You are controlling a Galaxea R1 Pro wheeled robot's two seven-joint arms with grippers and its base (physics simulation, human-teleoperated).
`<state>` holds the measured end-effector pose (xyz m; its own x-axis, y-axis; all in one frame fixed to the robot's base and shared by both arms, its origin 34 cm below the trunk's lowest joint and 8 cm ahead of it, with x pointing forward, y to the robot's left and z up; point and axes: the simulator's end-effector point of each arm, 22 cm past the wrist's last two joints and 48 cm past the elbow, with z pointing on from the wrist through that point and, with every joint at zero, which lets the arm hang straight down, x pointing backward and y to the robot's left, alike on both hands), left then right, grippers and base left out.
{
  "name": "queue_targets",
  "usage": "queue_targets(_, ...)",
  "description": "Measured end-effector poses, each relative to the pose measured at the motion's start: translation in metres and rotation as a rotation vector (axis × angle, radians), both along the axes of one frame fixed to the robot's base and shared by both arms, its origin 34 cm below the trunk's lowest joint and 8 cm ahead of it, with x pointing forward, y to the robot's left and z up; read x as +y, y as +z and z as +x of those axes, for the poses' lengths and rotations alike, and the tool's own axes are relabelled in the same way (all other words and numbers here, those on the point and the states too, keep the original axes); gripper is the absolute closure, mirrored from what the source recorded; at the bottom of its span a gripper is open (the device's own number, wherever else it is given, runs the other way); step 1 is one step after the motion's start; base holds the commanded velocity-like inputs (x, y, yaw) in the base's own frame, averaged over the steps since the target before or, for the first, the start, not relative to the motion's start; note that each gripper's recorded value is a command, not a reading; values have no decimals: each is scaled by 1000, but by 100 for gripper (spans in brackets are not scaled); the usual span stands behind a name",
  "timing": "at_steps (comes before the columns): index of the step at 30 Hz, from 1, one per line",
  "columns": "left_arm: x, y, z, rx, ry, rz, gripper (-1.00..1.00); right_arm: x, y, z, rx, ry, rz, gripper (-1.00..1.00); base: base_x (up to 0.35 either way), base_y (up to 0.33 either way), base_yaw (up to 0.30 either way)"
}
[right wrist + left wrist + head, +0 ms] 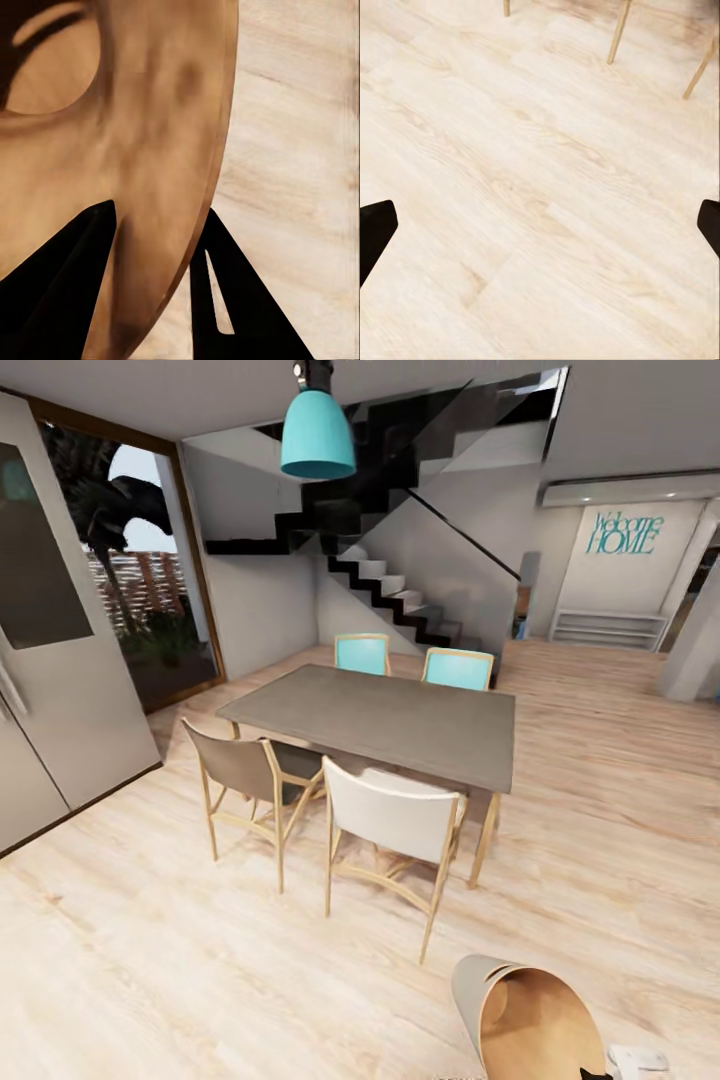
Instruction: Put the three can of soda from the living room inside the tash can in the kitchen.
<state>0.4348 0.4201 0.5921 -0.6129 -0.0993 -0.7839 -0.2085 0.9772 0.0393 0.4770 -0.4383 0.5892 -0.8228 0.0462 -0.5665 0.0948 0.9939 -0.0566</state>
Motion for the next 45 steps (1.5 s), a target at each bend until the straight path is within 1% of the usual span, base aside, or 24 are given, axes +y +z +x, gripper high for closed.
queue_targets(21,0,4,4,-14,0,0,-100,0,5,4,-14,0,0,100,1,-283,-238)
queue_targets(30,0,6,5,-20,0,0,-100,0,7,5,-19,0,0,100,106,-268,-238)
queue_targets(35,0,7,6,-24,0,0,-100,0,8,6,-23,0,0,100,185,-108,-238)
queue_targets(45,0,9,8,-30,0,0,-100,0,10,8,-30,0,0,100,249,-13,-238)
